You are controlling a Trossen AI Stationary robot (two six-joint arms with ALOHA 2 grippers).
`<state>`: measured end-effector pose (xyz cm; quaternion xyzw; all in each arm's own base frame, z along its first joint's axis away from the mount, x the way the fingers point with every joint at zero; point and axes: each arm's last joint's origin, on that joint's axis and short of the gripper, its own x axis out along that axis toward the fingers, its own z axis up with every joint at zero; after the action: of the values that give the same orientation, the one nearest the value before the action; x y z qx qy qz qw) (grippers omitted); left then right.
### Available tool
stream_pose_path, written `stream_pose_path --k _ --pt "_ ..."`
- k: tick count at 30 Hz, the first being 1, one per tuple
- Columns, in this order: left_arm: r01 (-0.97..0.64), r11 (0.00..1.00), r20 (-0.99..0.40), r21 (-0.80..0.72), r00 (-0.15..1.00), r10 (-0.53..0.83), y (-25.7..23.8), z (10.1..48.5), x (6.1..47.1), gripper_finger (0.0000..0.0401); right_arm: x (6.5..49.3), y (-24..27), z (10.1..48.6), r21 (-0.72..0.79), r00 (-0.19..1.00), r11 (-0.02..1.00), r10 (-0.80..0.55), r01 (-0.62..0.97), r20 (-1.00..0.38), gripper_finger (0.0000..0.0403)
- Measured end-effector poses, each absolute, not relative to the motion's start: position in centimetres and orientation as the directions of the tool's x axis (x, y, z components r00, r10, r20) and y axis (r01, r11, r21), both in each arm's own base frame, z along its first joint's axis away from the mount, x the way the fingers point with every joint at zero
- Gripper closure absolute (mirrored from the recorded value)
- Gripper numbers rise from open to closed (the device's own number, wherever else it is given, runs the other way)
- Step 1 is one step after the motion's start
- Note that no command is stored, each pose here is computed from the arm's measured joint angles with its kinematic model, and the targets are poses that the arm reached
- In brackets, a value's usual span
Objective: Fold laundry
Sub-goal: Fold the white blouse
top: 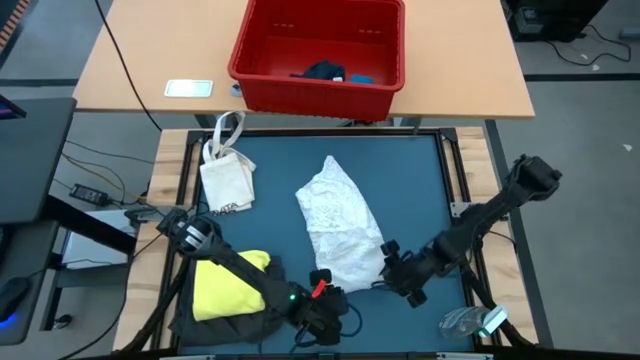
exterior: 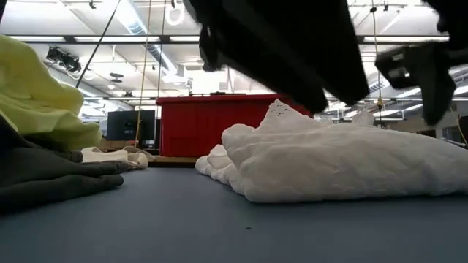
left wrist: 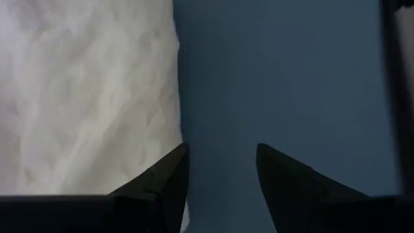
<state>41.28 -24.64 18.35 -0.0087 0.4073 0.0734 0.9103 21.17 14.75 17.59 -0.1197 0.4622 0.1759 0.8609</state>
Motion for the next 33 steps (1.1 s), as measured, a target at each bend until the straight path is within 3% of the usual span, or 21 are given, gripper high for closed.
stream_pose_path --k 6,9,11,14,16,18,21,23,27,30,33 --pt "-0.251 0.967 -0.794 0.05 0.578 0.191 -22.4 14.5 40.4 0.0218 21.8 15.4 13.7 -0.174 0.488 0.951 -0.03 -0.254 -0.873 0.0193" --pt "-0.329 0.944 -0.813 -0.007 0.551 0.186 -21.3 13.6 40.4 0.0229 22.4 15.5 12.4 -0.14 0.451 0.968 -0.031 -0.21 -0.892 0.0216" --pt "-0.362 0.931 -0.824 -0.048 0.541 0.167 -20.9 13.7 40.6 0.0255 22.5 15.6 11.8 -0.087 0.415 0.977 0.001 -0.193 -0.91 0.0252" --pt "-0.321 0.934 -0.846 -0.155 0.532 0.042 -21.0 14.9 41.7 0.0326 22.5 15.8 12.2 0.026 0.381 0.983 0.096 -0.183 -0.92 0.0331" --pt "-0.244 0.94 -0.85 -0.237 0.522 -0.079 -21.5 16.1 42.3 0.0377 22.3 16.1 13.4 0.192 0.322 0.957 0.256 -0.218 -0.911 0.0378" --pt "-0.152 0.929 -0.818 -0.336 0.535 -0.209 -22.6 18.3 43.0 0.0389 21.8 16.4 14.9 0.366 0.247 0.901 0.419 -0.232 -0.874 0.0384" --pt "-0.056 0.919 -0.794 -0.391 0.526 -0.306 -23.6 22.0 43.3 0.0392 22.2 16.5 18.9 0.571 0.257 0.79 0.613 -0.223 -0.747 0.0374" --pt "-0.05 0.932 -0.812 -0.359 0.51 -0.285 -23.6 23.9 43.0 0.0397 22.3 15.9 20.6 0.62 0.279 0.757 0.653 -0.209 -0.704 0.0378" --pt "-0.179 0.971 -0.89 -0.16 0.452 -0.064 -20.9 27.1 42.4 0.0399 23.1 13.2 22.8 0.621 0.403 0.761 0.636 -0.188 -0.658 0.039" --pt "-0.27 0.963 -0.922 -0.026 0.379 0.081 -17.4 28.2 42.3 0.0399 23.8 9.9 23.0 0.571 0.475 0.817 0.537 -0.085 -0.697 0.039" --pt "-0.298 0.953 -0.939 0.047 0.313 0.144 -13.8 28.3 42.9 0.04 24.4 5.9 23.1 0.52 0.536 0.854 0.426 0.028 -0.729 0.039"
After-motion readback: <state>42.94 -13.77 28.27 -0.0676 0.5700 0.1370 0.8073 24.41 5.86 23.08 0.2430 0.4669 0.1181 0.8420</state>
